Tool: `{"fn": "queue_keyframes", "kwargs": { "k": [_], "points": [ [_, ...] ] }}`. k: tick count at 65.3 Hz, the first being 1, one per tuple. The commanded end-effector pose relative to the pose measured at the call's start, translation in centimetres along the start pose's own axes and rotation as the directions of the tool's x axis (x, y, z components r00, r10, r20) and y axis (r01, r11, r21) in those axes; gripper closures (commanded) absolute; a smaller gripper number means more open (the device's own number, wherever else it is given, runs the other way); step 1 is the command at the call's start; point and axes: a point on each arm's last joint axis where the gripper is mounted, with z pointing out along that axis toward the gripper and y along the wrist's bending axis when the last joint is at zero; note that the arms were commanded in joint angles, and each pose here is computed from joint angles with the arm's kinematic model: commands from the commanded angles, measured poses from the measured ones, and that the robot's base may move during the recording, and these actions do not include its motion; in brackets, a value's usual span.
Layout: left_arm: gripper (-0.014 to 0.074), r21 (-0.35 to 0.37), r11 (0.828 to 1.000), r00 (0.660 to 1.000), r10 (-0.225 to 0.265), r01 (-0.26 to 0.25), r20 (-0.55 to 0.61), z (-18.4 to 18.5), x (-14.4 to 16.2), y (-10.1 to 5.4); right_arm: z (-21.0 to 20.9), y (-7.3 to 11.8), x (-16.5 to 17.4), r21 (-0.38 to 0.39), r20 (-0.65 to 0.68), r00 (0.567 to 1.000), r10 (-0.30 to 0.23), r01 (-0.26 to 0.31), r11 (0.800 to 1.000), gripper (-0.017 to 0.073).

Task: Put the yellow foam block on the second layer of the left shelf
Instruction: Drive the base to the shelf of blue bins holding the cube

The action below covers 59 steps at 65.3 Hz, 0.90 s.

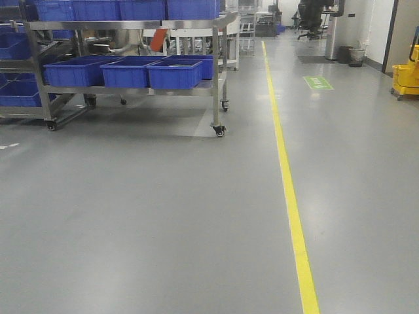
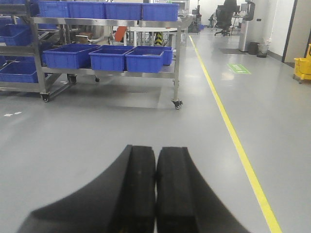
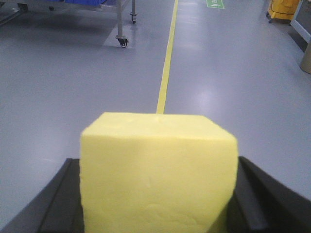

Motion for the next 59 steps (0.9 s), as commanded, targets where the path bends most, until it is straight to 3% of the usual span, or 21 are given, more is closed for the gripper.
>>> {"fn": "queue_keyframes", "kwargs": {
  "k": [1,59],
  "points": [
    [0.0457,0.020,1.000,0.999,-0.008,0.007,0.049,0.14,0.17,-0.12,-0.20,0.01,-1.41,0.002,0.095,0.995,-0.022,0.022,1.000,0.0251],
    [0.0457,0.020,1.000,0.999,-0.008,0.007,0.049,0.14,0.17,-0.12,-0.20,0.00,-1.38,0.003,0.091,0.996,-0.022,0.022,1.000,0.0251]
  ]
}}
